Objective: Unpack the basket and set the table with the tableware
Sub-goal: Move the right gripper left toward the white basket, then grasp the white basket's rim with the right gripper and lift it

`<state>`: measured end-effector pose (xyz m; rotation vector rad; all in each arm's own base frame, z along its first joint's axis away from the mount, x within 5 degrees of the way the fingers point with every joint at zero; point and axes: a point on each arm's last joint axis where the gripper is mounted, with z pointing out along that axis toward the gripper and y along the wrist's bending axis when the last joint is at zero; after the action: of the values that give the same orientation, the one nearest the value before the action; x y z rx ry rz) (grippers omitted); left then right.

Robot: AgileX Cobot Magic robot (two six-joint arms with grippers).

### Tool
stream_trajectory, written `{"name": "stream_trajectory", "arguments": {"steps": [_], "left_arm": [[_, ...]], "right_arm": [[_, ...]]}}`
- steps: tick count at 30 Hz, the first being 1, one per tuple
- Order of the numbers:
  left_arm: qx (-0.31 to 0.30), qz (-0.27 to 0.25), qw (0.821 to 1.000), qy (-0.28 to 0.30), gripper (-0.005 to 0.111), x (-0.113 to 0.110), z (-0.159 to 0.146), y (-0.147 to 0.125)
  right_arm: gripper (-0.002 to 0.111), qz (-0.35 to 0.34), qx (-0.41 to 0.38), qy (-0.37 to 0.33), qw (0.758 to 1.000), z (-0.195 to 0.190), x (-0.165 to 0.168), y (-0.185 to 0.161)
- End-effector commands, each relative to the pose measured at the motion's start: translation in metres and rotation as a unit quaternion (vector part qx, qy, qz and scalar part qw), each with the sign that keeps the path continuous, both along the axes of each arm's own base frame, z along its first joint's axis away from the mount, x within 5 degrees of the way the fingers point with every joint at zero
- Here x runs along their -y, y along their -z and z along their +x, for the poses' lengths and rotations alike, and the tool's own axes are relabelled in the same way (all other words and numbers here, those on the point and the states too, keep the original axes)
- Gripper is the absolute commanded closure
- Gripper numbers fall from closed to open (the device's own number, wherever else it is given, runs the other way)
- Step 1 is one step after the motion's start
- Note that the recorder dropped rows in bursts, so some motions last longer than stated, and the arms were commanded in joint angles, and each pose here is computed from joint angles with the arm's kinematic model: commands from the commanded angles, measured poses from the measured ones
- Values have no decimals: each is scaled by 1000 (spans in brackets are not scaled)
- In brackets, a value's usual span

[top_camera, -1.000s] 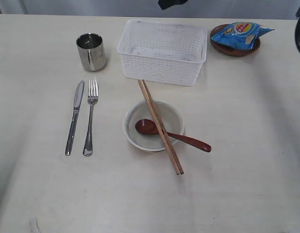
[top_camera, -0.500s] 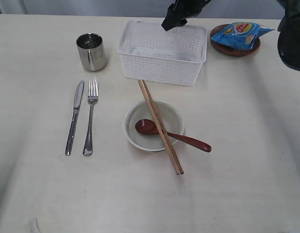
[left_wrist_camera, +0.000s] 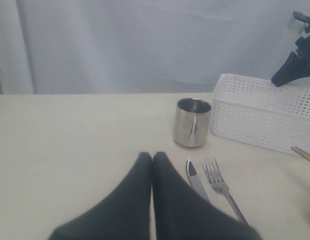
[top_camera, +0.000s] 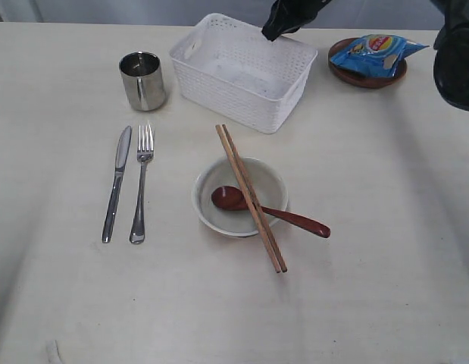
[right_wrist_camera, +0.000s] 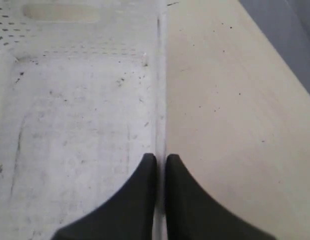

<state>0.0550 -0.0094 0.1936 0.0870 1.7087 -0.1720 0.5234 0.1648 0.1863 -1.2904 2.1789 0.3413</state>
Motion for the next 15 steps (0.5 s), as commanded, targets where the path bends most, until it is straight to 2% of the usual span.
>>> {"name": "stream_trajectory", "arguments": {"steps": [1, 5, 9, 15], "left_arm": [[5, -3, 1000, 1, 107, 0, 0, 0], [5, -3, 1000, 1, 107, 0, 0, 0], [5, -3, 1000, 1, 107, 0, 0, 0], [5, -3, 1000, 1, 107, 0, 0, 0]], "right_arm": [[109, 1, 52, 11, 999, 0, 17, -44], [109, 3, 83, 38, 996, -1, 45, -78], [109, 22, 100, 94, 990, -3, 79, -109], [109, 88, 129, 158, 975, -13, 140, -156]]}}
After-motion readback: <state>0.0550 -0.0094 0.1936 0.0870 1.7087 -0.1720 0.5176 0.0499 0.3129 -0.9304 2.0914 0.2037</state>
